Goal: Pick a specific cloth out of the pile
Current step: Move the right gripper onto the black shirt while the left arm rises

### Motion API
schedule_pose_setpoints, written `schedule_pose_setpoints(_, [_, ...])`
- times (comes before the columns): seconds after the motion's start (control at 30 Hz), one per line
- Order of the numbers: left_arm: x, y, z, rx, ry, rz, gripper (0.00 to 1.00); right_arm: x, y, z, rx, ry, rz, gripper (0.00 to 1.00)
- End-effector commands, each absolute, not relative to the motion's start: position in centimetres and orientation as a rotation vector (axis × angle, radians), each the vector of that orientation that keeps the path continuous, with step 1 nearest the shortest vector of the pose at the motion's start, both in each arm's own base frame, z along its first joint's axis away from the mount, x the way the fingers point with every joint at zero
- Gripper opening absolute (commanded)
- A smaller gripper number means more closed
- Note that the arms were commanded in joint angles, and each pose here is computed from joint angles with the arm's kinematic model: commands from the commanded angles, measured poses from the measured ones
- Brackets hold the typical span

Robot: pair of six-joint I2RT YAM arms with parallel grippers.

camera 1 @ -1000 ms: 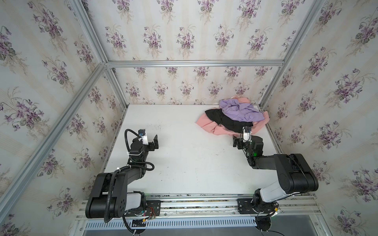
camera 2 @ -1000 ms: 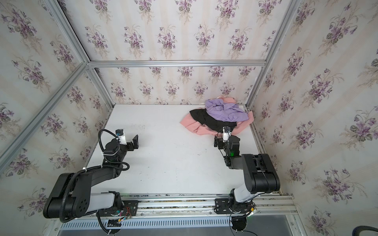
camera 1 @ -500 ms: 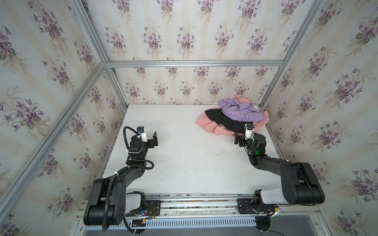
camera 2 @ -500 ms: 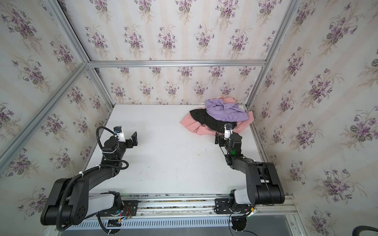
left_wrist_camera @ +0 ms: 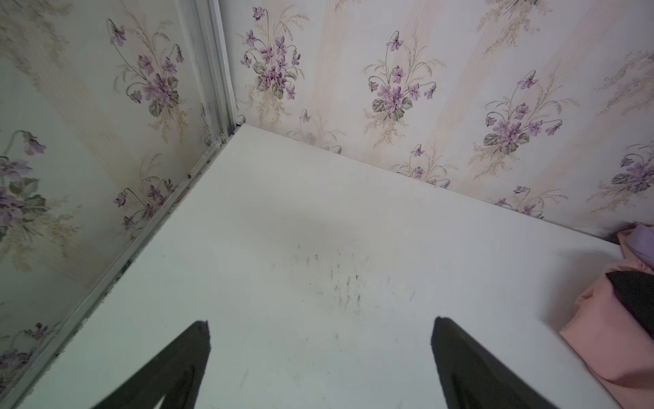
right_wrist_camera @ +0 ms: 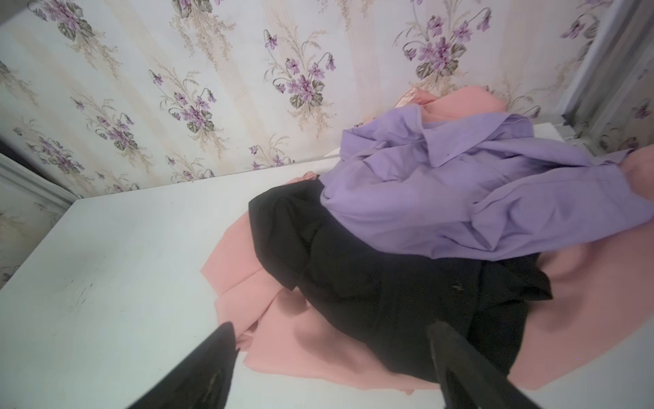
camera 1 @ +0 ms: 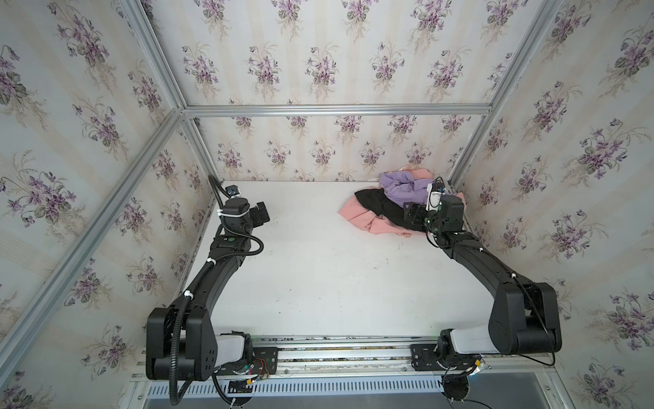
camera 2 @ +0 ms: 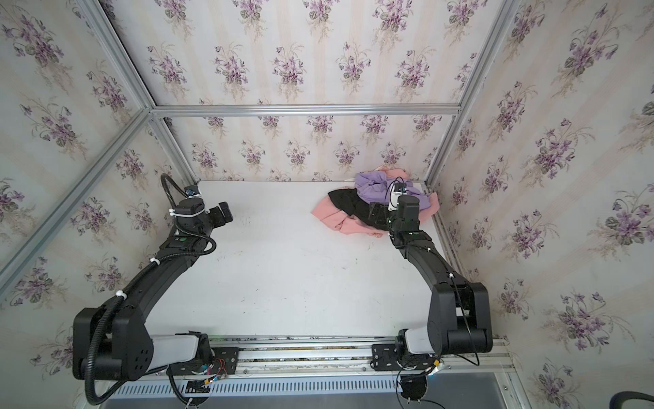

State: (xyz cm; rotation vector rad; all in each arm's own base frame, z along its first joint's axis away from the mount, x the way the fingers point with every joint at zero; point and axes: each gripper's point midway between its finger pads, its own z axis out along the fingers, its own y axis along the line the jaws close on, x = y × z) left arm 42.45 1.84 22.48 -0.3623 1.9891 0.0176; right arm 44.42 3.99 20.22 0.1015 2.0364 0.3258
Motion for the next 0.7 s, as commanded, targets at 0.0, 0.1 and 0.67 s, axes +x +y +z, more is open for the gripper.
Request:
schedule_pose_setpoints(0.0, [42.8, -1.2, 21.7, -0.371, 2.080, -0.107, 1.00, 44.3, 5.5, 19.1, 0.089, 2.141, 0.377, 0.87])
schedule_pose_setpoints(0.1, [43.5, -4.5, 22.6, -0.286, 2.077, -0.166, 1.00, 45.1, 6.5, 18.8, 0.042, 2.183, 0.367, 0.84])
schedule_pose_setpoints(0.67, [46.5, -14.5, 23.2, -0.050, 2.117, -0.480, 1.00, 51.3, 10.9, 16.6, -0.195, 2.343, 0.253, 0.78])
